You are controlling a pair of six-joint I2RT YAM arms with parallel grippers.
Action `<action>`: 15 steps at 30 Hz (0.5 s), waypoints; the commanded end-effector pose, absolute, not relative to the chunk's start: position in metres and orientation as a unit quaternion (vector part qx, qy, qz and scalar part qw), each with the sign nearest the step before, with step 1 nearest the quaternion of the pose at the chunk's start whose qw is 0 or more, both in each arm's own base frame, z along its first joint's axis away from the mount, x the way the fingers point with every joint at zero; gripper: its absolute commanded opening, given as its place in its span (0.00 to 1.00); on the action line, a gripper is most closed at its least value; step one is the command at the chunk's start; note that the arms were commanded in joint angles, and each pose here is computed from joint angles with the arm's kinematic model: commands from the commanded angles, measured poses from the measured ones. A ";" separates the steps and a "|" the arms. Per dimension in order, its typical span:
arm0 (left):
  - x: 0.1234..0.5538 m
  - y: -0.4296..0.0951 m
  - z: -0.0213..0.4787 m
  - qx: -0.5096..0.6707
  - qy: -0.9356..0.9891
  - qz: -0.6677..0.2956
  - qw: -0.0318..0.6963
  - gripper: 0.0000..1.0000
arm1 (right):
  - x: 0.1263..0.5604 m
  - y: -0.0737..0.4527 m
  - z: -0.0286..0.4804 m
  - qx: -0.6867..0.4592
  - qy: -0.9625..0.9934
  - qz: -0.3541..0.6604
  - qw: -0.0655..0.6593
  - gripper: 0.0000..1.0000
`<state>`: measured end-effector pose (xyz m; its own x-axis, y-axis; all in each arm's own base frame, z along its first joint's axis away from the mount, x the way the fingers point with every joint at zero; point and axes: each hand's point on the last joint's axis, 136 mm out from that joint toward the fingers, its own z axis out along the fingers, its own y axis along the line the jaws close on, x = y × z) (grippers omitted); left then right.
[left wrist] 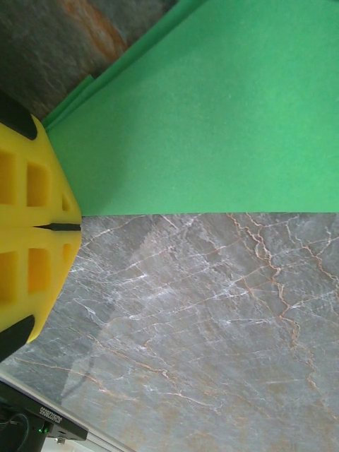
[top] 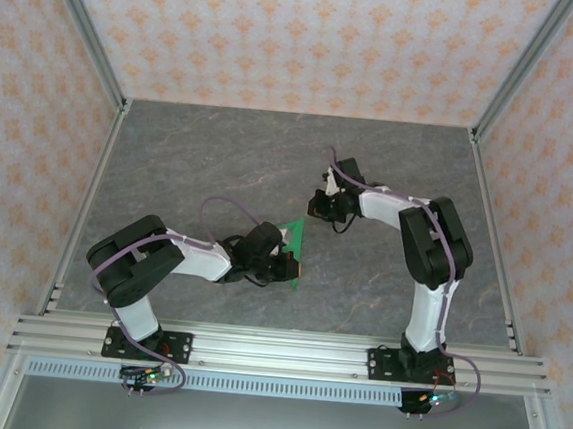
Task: Fold a paper plane with a square sheet of paper (fold left side to right side)
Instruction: Fold the wing for the fifth time at the center of the table.
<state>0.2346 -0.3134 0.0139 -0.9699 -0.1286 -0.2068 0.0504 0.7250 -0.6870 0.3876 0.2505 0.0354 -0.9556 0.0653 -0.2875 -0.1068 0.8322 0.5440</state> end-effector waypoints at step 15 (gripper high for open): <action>0.200 -0.272 -0.032 -0.042 0.959 -0.273 0.062 0.00 | 0.297 0.297 0.032 -0.034 0.917 0.380 0.116 0.10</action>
